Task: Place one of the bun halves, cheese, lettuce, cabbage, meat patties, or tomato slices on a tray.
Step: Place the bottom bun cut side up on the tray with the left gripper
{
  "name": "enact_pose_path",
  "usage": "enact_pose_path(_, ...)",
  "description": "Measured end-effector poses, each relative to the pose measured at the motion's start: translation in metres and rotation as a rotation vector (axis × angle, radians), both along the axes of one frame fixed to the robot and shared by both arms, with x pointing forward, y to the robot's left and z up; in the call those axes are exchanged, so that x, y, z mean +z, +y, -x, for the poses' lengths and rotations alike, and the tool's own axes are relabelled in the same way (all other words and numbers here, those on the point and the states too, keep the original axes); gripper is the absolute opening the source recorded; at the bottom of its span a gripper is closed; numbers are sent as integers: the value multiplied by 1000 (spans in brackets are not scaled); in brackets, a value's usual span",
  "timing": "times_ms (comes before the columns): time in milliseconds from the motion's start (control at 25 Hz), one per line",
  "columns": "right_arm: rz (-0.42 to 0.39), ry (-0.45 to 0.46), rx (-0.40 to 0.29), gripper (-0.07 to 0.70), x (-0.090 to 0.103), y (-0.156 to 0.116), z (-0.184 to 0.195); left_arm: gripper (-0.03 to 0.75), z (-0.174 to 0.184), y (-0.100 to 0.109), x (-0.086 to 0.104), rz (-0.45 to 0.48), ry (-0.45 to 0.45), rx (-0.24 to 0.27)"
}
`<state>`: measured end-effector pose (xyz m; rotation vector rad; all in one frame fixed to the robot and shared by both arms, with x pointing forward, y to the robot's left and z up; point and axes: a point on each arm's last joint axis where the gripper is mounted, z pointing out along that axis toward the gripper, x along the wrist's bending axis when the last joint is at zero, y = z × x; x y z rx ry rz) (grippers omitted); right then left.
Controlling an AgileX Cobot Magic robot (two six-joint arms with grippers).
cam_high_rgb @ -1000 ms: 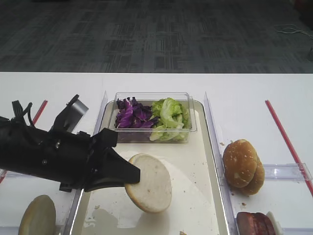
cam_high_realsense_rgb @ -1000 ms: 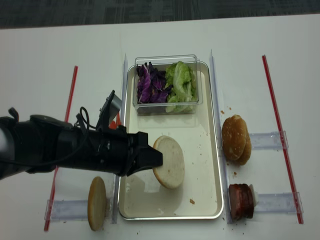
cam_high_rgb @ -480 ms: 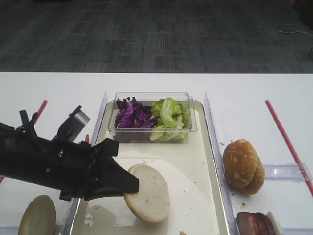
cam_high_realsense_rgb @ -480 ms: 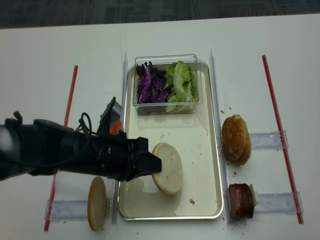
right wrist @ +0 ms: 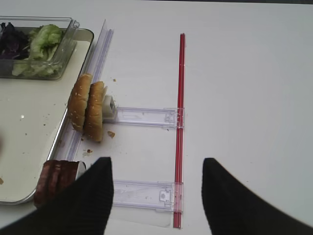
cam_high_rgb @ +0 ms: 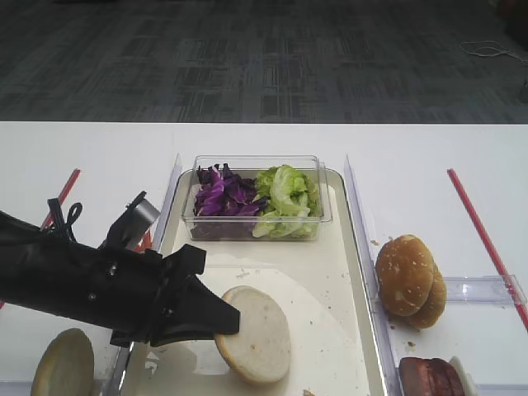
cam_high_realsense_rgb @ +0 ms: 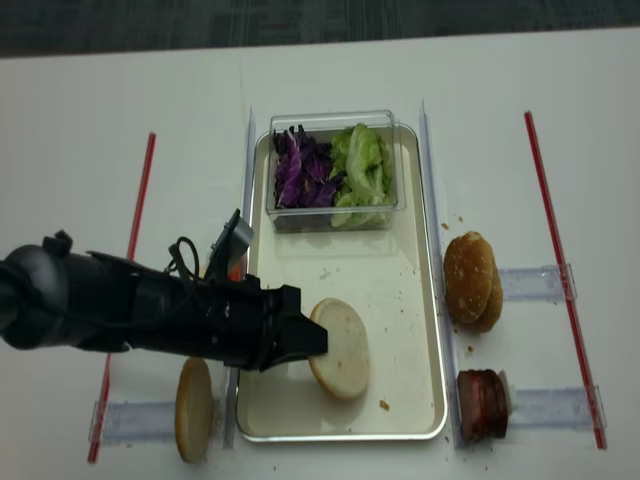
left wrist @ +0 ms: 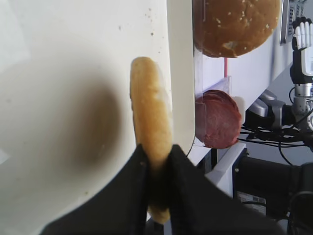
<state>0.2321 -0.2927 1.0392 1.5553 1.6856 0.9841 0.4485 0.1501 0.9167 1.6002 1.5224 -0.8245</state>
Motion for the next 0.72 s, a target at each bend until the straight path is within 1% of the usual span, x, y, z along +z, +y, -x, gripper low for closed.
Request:
enact_pose_path(200,0,0,0,416,0,0,0,99,-1,0,-8,-11,21,-5)
enact_pose_path(520,0,0,0,414,0,0,0,107,-2,-1,-9,-6,1,0)
enact_pose_path(600,0,0,0,414,0,0,0,136,-2,-1,-9,-5,-1,0)
enact_pose_path(720,0,0,0,414,0,0,0,212,-2,-1,-9,-5,-3,-1)
